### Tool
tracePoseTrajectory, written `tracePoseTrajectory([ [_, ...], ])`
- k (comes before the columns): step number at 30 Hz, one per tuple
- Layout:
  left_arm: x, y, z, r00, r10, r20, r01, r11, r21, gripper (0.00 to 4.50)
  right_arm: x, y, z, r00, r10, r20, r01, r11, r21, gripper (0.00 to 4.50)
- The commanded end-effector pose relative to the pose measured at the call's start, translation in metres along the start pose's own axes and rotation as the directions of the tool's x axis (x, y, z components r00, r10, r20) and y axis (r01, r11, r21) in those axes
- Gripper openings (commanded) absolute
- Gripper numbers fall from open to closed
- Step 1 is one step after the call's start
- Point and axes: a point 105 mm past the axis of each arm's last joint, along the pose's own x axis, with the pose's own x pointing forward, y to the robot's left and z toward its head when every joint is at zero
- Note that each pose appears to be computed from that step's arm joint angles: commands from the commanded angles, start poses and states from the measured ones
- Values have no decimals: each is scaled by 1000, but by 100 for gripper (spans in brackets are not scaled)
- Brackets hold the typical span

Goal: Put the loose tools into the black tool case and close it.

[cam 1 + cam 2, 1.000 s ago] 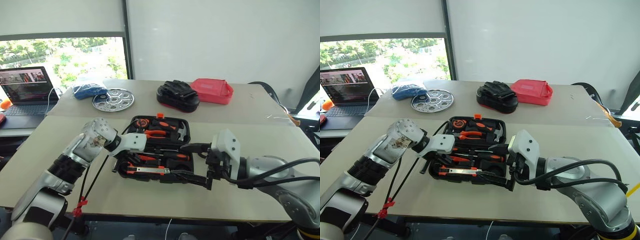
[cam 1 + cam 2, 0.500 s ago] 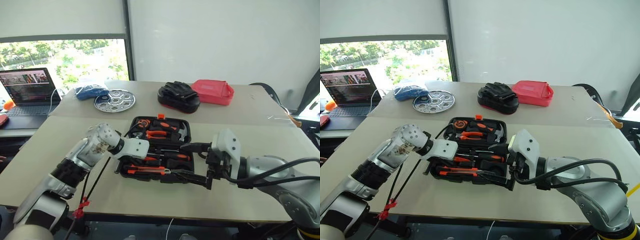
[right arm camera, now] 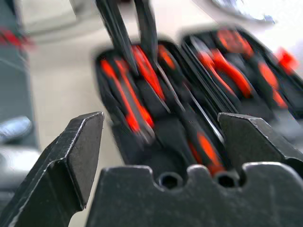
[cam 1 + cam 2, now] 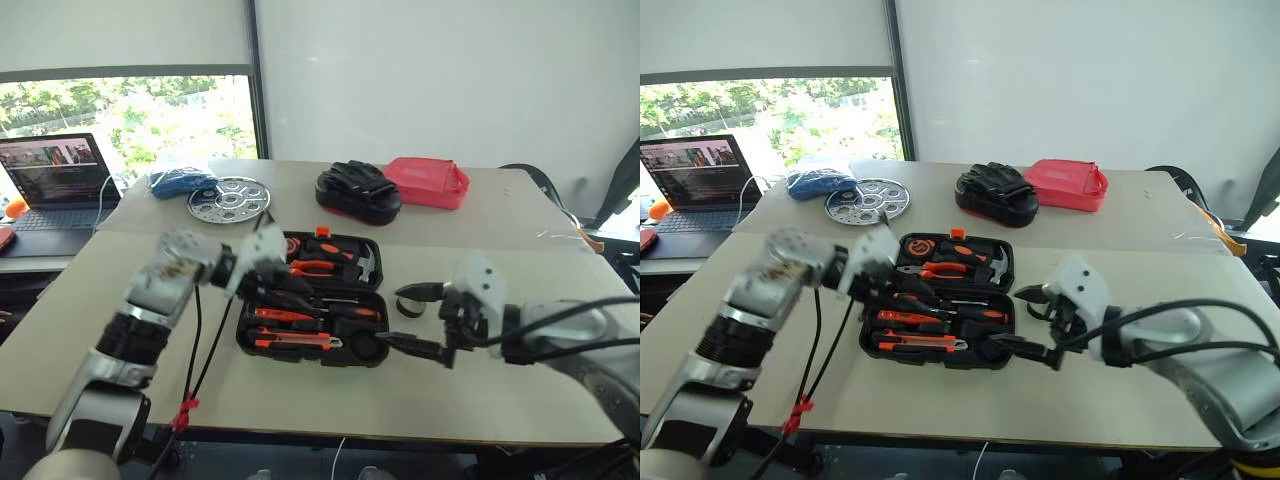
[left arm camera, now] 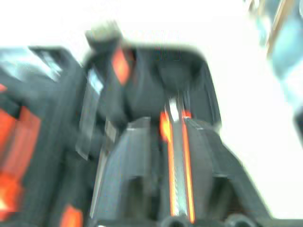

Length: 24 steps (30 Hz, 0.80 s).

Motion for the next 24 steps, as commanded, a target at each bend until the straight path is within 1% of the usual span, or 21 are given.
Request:
tracePoseTrajectory([
  [1, -19, -12, 39, 983, -83, 163, 92, 994, -52, 295, -12, -30, -12, 994, -61, -92, 58, 998, -26, 450],
  [2, -23, -15, 48, 973, -100, 207, 115, 991, -66, 335, -13, -37, -18, 990, -63, -130, 60, 998, -26, 450],
  [3, -26, -18, 55, 966, -110, 234, 129, 990, -63, 359, -14, -46, -25, 984, -69, -166, 65, 997, -34, 450],
  [5, -29, -25, 58, 964, -124, 237, 142, 988, -57, 436, -12, -63, -35, 974, -80, -214, 70, 996, -53, 450],
  [6, -29, -28, 56, 968, -125, 218, 139, 989, -50, 449, -8, -70, -37, 971, -79, -226, 68, 996, -58, 424],
  [10, -29, -30, 43, 986, -87, 140, 89, 996, -11, 450, 8, -83, -42, 968, -34, -248, 14, 996, -83, 311],
  [13, -30, -28, 37, 993, -51, 105, 49, 999, 16, 450, 24, -94, -51, 958, -33, -285, -3, 992, -123, 210],
  [18, -32, -19, 39, 995, 22, 97, -27, 998, 54, 450, 41, -94, -54, 958, 32, -286, -69, 991, -118, 210],
  [24, -34, -15, 40, 995, 52, 87, -58, 995, 78, 450, 51, -92, -63, 950, 58, -306, -96, 989, -111, 210],
])
